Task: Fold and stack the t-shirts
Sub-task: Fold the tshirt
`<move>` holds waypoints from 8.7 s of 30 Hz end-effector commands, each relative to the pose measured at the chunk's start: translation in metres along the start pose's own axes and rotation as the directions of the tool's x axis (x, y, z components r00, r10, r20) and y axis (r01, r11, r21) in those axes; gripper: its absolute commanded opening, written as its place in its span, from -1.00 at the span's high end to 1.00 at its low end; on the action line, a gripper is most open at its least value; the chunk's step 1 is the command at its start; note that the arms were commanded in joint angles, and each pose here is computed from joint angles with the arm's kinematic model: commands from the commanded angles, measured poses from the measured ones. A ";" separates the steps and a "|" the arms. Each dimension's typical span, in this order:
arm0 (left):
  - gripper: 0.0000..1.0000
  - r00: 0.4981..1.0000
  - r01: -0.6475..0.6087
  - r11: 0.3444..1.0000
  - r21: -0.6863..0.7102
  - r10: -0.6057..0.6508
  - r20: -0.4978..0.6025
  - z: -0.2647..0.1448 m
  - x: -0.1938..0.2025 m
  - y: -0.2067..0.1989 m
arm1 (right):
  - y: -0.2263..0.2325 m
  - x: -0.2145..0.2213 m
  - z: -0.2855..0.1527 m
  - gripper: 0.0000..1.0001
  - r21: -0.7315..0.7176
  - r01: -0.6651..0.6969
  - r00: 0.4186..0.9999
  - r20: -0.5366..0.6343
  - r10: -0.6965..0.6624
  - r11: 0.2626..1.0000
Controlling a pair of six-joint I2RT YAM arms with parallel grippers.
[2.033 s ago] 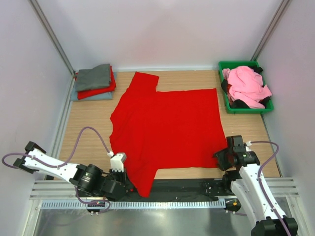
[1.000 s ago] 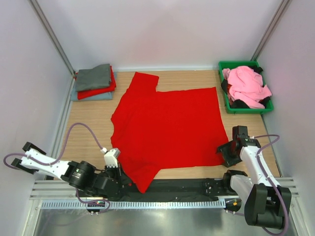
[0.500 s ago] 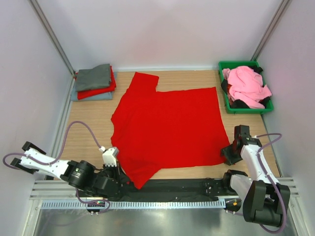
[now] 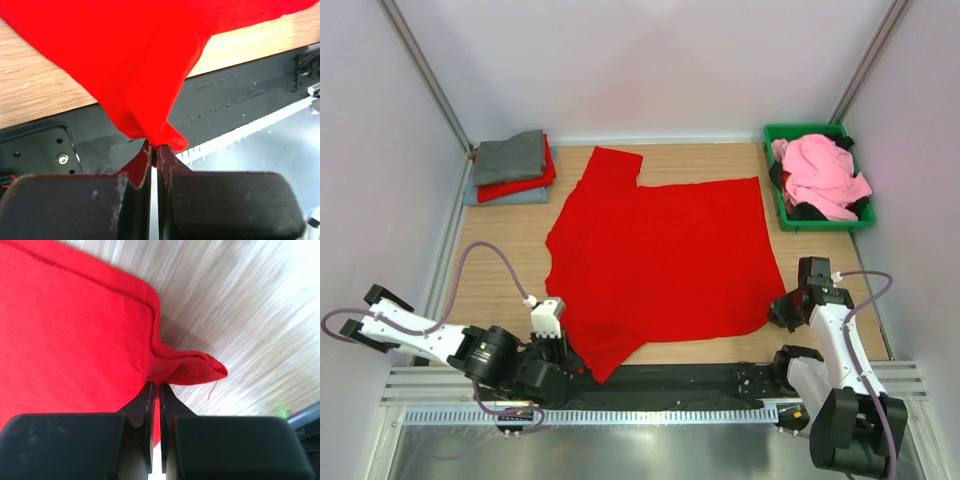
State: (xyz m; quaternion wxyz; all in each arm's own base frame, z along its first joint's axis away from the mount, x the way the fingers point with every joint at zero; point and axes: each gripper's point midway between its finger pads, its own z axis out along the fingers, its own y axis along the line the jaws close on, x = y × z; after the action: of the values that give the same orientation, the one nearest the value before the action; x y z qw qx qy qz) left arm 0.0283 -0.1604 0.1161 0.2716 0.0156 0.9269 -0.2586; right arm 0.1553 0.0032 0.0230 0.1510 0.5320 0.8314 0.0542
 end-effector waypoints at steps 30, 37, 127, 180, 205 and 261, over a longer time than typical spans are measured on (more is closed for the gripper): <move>1.00 0.998 -0.057 0.940 -0.335 0.065 0.011 0.023 -0.111 -0.007 | 0.055 -0.004 -0.039 0.88 -0.300 0.213 0.976 0.028 -0.215 0.930; 1.00 0.997 -0.063 0.928 -0.366 0.074 0.015 0.030 -0.149 -0.003 | 0.075 -0.021 -0.042 0.85 -0.305 0.229 0.973 0.052 -0.224 0.925; -0.76 0.944 0.323 0.876 -0.358 -0.326 0.055 0.077 -0.220 0.083 | 0.162 -0.051 -0.060 -0.81 -0.423 0.408 0.907 0.090 -0.411 0.809; 1.00 0.883 0.456 0.675 -0.580 -0.424 0.200 0.083 -0.160 0.174 | 0.054 -0.010 0.018 0.97 -0.169 0.231 0.968 -0.056 -0.243 0.958; -0.37 0.975 0.195 0.933 -0.302 -0.151 0.163 0.030 -0.214 0.096 | 0.278 0.144 -0.162 -0.07 -0.347 0.855 0.505 0.391 -0.769 0.385; -0.09 0.821 0.351 0.842 -0.410 -0.065 0.567 -0.057 -0.236 0.122 | 0.355 0.372 -0.019 0.55 -0.252 0.967 0.041 0.334 -0.942 -0.047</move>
State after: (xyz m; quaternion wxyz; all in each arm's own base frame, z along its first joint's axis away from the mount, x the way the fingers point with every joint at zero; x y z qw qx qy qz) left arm 0.2168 -0.0014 0.2167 0.4722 -0.2316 0.8499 -0.0320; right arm 0.3079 0.4844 0.0282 0.2482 -0.2439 0.9339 0.0824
